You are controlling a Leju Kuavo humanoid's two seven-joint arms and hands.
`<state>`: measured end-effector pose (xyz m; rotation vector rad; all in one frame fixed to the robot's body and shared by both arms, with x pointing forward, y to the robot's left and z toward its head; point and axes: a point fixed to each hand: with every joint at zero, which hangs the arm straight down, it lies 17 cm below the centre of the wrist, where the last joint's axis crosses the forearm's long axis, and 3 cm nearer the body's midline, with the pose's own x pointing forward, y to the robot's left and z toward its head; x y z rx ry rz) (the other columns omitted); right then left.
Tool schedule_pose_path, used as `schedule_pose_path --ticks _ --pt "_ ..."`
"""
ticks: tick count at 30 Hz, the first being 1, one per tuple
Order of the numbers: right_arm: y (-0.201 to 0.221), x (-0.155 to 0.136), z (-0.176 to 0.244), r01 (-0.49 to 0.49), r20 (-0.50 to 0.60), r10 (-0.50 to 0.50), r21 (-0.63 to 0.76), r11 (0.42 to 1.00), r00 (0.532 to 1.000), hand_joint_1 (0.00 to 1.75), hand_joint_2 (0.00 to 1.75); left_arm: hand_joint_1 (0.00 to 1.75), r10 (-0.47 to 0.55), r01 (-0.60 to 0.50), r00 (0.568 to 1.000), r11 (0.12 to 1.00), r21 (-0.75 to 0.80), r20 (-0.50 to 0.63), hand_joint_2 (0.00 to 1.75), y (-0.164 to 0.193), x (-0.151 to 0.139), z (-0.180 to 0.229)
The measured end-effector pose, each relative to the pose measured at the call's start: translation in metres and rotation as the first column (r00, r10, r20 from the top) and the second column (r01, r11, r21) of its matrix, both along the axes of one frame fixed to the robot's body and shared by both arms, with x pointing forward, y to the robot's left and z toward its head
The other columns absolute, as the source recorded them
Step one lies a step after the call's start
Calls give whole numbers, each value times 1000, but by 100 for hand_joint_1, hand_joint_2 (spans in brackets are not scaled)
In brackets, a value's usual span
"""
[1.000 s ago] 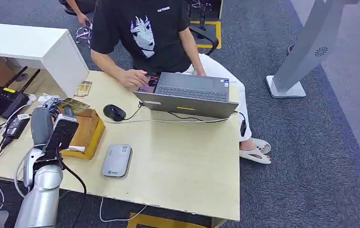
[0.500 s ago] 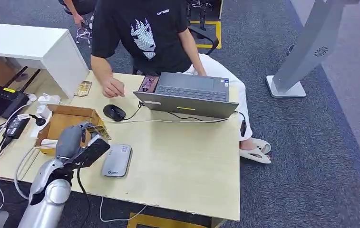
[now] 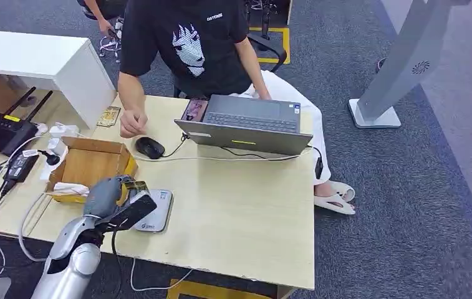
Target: Pass the card to the sensor for recognition and then transmit it.
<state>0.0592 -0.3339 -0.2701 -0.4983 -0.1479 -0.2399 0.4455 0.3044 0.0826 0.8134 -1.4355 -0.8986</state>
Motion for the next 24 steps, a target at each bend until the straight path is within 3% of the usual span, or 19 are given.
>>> schedule_pose_path --ticks 14,24 --pt "1 1 0 -11 0 11 4 1000 1000 0 175 175 43 -38 995 998 56 -89 175 10 -7 -44" --pt "1 3 0 -17 14 17 7 1000 1000 0 175 175 44 -41 996 998 47 -80 175 10 -5 -46"
